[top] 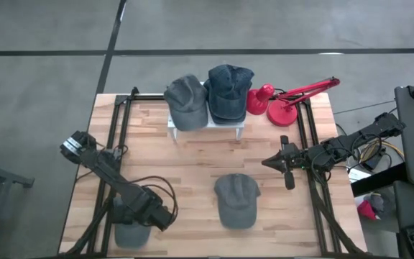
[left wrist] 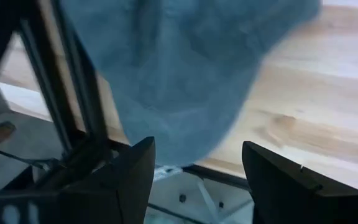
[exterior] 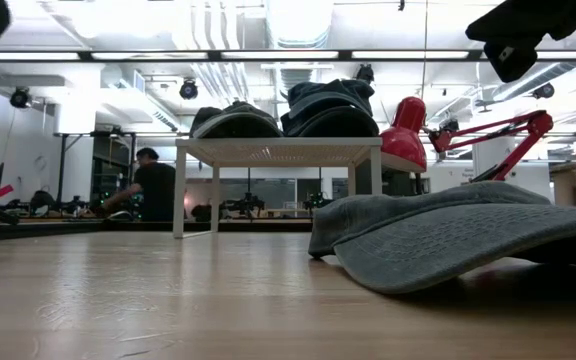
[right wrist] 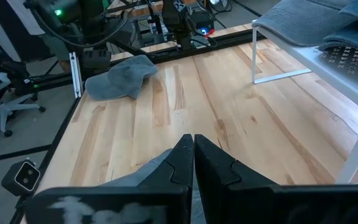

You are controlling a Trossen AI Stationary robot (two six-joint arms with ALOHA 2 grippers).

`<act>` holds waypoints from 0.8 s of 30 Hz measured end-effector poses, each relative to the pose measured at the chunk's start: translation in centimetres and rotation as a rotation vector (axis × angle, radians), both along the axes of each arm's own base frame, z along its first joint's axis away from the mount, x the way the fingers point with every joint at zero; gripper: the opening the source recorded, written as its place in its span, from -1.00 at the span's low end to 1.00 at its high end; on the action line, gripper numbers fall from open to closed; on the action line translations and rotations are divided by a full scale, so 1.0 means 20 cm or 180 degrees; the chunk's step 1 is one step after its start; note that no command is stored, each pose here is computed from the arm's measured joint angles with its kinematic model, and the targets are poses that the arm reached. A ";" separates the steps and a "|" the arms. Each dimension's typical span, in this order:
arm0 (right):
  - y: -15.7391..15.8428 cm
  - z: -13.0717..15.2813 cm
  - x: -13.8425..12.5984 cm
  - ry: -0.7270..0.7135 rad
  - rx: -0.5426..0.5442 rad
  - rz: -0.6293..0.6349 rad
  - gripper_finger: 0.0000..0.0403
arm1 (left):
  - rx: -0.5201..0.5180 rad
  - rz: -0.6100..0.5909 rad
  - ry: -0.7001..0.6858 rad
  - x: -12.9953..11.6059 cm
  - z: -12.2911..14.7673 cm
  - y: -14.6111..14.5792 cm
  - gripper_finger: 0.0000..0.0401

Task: Pick & Place hat
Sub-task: Stack the left gray cap on the gray cap on the shelf

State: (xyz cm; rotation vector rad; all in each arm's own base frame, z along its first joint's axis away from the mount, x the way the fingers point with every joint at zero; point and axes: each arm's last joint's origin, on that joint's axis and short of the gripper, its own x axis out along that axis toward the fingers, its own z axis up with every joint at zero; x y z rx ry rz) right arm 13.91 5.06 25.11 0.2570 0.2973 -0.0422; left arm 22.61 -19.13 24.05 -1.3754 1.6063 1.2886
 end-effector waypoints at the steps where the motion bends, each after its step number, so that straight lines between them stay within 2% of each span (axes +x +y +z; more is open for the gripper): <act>1: 0.00 0.00 0.00 0.0000 0.0000 0.0000 -0.94 | 0.0034 -0.0018 0.0021 -0.01 0.00 0.00 0.21; 7: 0.00 0.00 0.00 -0.0001 0.0000 0.0000 -0.94 | 0.0181 -0.0034 0.0128 -0.05 -0.05 0.00 0.21; 15: 0.00 0.00 0.00 -0.0001 0.0000 -0.0001 -0.94 | 0.0401 -0.0056 0.0115 -0.10 -0.24 0.04 0.21; 20: 0.00 0.00 0.00 -0.0001 0.0000 -0.0001 -0.94 | 0.0307 -0.0054 -0.0032 -0.12 -0.39 0.07 0.21; 24: 0.00 0.00 0.00 -0.0003 0.0001 0.0000 -0.94 | 0.0199 -0.0100 -0.0247 -0.14 -0.47 0.08 0.12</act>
